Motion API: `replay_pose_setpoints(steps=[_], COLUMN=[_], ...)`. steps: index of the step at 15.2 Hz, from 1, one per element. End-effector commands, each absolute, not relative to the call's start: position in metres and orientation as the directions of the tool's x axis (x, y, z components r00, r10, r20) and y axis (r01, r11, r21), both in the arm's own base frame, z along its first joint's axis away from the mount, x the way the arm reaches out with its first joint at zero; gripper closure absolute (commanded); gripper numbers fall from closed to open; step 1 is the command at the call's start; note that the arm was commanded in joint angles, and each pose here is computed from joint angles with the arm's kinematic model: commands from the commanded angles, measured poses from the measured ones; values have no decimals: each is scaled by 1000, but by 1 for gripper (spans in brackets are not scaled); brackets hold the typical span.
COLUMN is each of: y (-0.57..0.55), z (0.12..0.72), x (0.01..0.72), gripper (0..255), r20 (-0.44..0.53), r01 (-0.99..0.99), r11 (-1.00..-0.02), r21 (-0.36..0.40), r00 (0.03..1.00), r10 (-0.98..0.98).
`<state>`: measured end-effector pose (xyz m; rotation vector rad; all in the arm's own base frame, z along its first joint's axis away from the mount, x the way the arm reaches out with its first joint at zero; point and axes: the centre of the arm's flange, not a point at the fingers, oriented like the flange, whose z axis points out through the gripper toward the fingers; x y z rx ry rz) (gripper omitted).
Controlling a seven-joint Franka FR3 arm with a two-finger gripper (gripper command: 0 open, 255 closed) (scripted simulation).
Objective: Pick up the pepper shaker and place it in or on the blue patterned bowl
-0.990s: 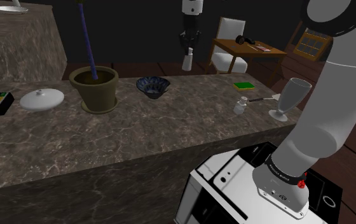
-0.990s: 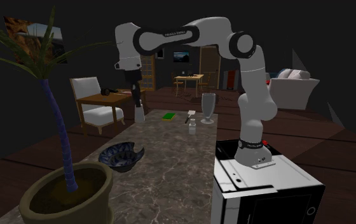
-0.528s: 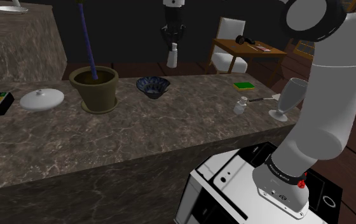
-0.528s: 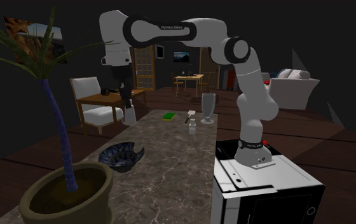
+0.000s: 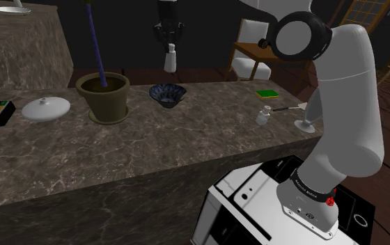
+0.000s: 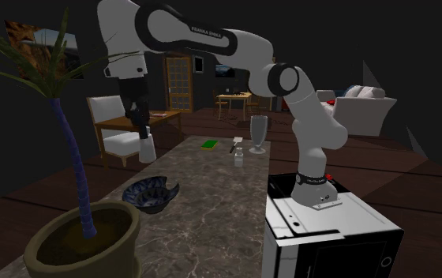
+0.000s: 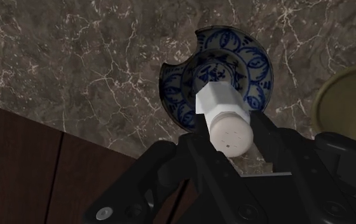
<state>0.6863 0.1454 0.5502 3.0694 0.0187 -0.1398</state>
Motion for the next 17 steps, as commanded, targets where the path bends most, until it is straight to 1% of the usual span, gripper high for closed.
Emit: replay_pose_setpoints(steps=[1, 17], y=[148, 148], z=[541, 457], x=[688, 688], gripper=[255, 255], r20=[-91, -91], r01=[14, 14], r11=[-998, -998], r21=[68, 68], r00=[996, 996], r10=[8, 8])
